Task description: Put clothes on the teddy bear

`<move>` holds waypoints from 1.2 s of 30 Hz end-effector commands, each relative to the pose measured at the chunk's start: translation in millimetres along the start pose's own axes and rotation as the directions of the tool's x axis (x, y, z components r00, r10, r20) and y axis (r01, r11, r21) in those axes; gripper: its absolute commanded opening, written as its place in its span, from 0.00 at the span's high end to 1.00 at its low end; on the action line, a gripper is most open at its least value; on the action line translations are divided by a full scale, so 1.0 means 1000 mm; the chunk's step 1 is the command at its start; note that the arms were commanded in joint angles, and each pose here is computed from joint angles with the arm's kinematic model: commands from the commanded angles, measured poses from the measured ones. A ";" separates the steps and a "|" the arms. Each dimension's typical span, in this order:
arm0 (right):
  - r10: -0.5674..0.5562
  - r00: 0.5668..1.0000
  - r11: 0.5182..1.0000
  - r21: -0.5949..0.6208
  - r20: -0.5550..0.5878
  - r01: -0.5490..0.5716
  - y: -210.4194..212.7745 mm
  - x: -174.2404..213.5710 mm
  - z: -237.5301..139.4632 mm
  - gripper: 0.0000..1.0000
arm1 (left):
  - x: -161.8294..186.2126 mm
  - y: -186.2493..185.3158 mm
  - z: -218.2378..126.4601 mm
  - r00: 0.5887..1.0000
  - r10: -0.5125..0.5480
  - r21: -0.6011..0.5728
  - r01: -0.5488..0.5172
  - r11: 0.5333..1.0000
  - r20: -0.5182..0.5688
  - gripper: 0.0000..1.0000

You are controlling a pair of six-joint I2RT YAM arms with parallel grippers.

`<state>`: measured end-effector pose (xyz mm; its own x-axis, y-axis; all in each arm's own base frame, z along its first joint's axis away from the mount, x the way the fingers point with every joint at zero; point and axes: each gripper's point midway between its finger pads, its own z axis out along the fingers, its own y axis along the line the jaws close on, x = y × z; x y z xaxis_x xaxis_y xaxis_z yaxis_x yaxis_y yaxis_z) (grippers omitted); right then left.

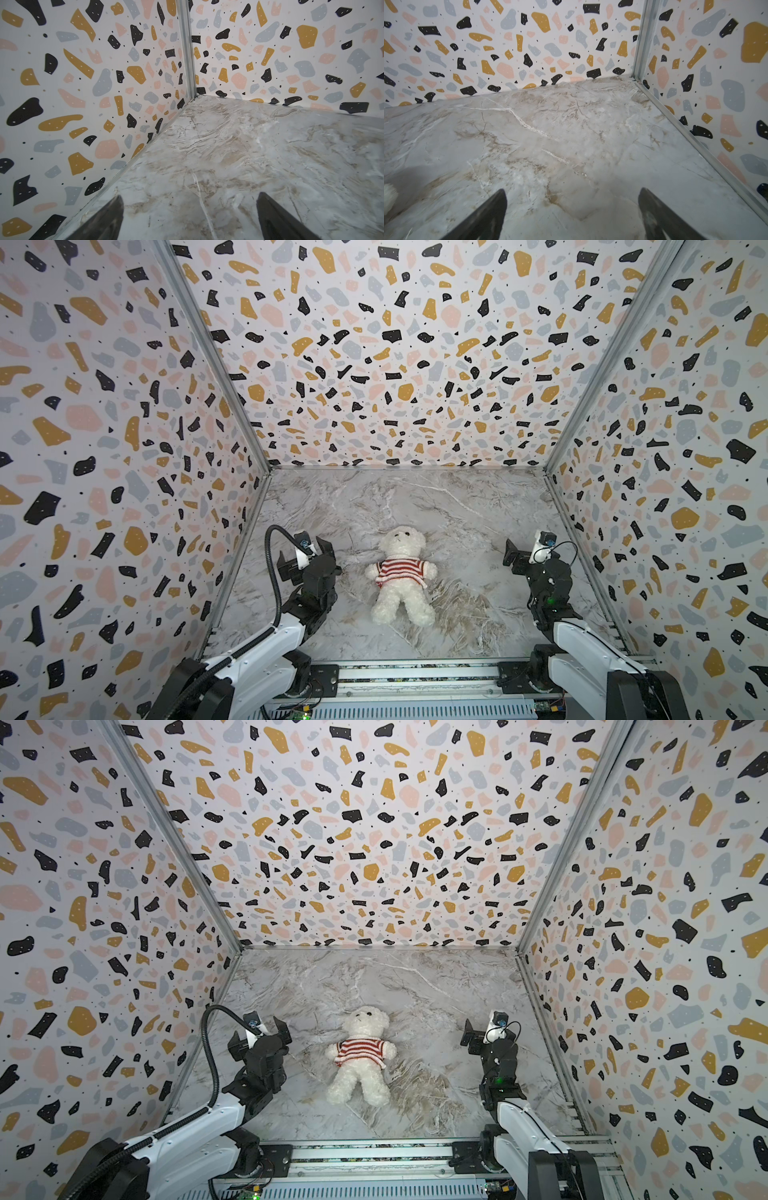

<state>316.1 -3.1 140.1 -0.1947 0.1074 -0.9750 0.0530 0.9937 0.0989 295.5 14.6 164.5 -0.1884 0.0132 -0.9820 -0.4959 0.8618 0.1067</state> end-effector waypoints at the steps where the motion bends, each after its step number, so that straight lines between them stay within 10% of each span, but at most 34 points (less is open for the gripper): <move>1: -0.007 0.994 1.000 -0.021 0.107 0.009 0.001 -0.025 -0.001 0.01 | -0.020 0.009 0.002 0.994 -0.058 -0.043 0.062 0.997 0.090 0.00; 36: -0.051 0.996 0.998 -0.033 0.074 0.053 -0.004 -0.007 0.043 0.01 | 0.012 0.009 0.047 0.996 -0.052 -0.020 0.054 0.998 0.075 0.00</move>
<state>350.7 -8.6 121.0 -0.1859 0.0742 -0.9798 0.0218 0.9972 0.0713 323.7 46.1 134.4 -0.1699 0.0466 -0.9844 -0.5285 0.8388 0.1309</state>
